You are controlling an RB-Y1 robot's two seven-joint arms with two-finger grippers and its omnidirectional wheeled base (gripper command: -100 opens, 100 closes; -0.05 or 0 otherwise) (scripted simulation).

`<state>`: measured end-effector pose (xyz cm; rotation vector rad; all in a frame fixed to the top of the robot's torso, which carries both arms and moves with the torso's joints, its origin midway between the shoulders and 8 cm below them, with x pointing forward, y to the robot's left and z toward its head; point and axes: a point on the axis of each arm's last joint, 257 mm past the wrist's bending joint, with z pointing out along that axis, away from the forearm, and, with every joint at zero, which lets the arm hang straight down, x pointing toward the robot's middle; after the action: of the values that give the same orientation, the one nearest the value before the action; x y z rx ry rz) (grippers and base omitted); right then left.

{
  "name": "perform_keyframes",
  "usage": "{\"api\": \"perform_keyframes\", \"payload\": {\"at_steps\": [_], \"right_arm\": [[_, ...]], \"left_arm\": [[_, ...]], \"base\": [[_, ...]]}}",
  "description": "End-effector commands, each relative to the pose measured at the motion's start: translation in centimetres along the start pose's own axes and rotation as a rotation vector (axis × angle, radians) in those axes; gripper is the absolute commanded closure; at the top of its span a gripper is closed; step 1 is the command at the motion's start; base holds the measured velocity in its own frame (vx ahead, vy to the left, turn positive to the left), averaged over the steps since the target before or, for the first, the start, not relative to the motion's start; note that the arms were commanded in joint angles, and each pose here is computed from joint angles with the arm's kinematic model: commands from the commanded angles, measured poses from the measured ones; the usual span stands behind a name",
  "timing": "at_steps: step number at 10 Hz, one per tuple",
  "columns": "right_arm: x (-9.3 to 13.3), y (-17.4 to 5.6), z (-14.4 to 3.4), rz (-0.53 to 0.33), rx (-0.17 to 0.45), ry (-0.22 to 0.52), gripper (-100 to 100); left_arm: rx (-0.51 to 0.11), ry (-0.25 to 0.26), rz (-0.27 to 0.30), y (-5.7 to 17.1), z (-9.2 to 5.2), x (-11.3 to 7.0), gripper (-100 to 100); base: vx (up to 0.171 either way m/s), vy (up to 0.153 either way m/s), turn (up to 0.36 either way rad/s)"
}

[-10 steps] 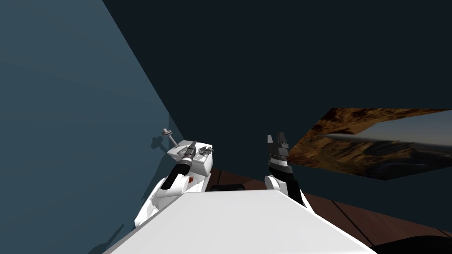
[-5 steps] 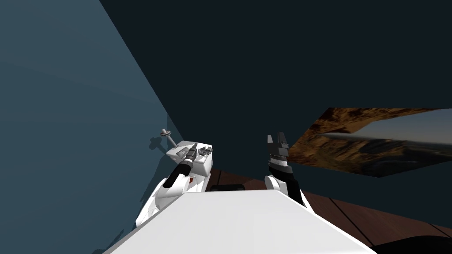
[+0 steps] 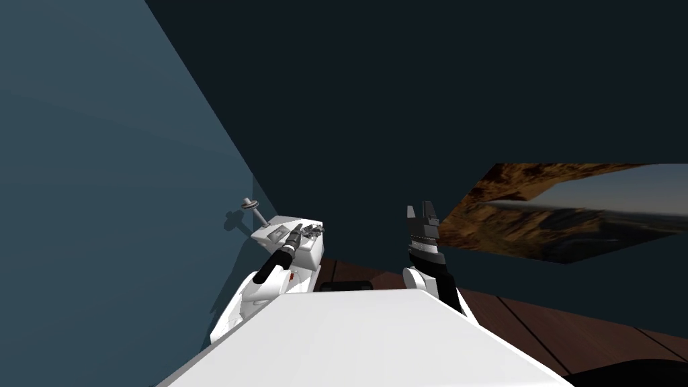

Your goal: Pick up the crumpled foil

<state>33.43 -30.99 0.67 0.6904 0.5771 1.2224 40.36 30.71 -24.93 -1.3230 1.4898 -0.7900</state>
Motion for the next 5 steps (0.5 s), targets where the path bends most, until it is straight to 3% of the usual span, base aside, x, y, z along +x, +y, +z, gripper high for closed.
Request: {"api": "perform_keyframes", "payload": {"at_steps": [1,4,5], "right_arm": [[0.0,0.0,0.0,0.0,0.0,0.0,0],[0.0,0.0,0.0,0.0,0.0,0.0,0],[0.0,0.0,0.0,0.0,0.0,0.0,0]], "left_arm": [[-0.04,0.01,-0.001,1.3,0.1,0.6,-100],[-0.131,0.036,0.0,4.5,-0.1,1.6,-100],[-0.11,0.031,0.0,3.7,0.0,1.3,-100]], "base": [[0.015,0.036,-0.043],[0.043,0.047,-0.071],[0.027,0.02,-0.013]]}}
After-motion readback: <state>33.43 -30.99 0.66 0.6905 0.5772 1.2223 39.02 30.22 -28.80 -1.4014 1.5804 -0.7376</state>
